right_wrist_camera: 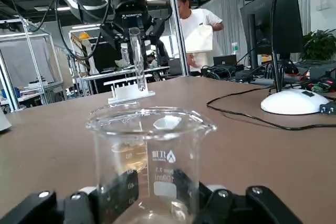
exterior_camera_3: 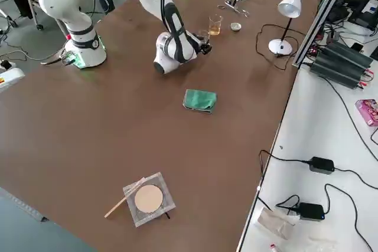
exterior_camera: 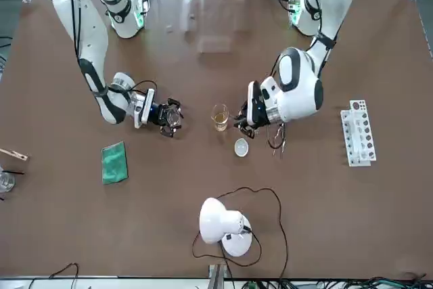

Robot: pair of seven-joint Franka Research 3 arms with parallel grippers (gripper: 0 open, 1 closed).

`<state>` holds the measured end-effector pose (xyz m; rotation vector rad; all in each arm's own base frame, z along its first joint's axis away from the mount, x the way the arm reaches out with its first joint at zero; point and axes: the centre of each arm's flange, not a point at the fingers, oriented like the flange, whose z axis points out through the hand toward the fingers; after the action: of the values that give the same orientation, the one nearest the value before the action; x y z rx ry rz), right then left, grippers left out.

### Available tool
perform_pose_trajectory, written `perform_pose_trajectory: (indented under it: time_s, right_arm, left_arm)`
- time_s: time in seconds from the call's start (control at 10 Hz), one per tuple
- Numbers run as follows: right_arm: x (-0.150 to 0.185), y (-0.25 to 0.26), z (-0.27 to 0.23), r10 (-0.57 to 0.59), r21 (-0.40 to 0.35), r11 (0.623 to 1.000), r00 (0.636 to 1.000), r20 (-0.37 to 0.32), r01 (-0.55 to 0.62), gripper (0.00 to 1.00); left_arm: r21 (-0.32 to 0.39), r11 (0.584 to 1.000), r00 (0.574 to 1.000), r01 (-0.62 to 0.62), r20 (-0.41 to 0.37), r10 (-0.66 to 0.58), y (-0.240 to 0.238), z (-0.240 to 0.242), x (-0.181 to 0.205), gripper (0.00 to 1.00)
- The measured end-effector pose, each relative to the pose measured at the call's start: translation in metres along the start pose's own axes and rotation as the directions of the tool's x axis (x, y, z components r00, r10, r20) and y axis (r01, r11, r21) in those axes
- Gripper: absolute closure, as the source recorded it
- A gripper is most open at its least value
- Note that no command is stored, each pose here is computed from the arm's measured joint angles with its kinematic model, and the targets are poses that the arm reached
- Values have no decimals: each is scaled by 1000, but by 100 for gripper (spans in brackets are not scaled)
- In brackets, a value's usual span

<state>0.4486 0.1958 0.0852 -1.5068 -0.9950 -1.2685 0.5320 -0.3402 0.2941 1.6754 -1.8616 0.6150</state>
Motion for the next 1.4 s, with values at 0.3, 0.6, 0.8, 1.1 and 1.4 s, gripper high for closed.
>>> perform_pose_trajectory:
  time_s: [0.3,0.6,0.8,1.1,1.4]
  right_arm:
    - [0,1,-1,0,-4,1000,1000,2,0,62]
    - [0,3,-3,0,-12,1000,1000,2,0,62]
    - [0,3,-4,1,-14,1000,1000,2,-1,62]
    - [0,3,-4,1,-14,1000,1000,2,-1,62]
    - [0,3,-4,1,-14,1000,1000,2,-1,62]
  left_arm:
    - [-26,1000,996,0,85,2,10,16,11,79]
    - [-25,1000,984,-8,180,13,15,28,24,79]
    - [-22,1000,969,0,247,5,18,33,30,79]
    - [-3,1000,942,3,336,-2,19,35,41,79]
    - [4,1000,928,21,371,-21,23,41,52,79]
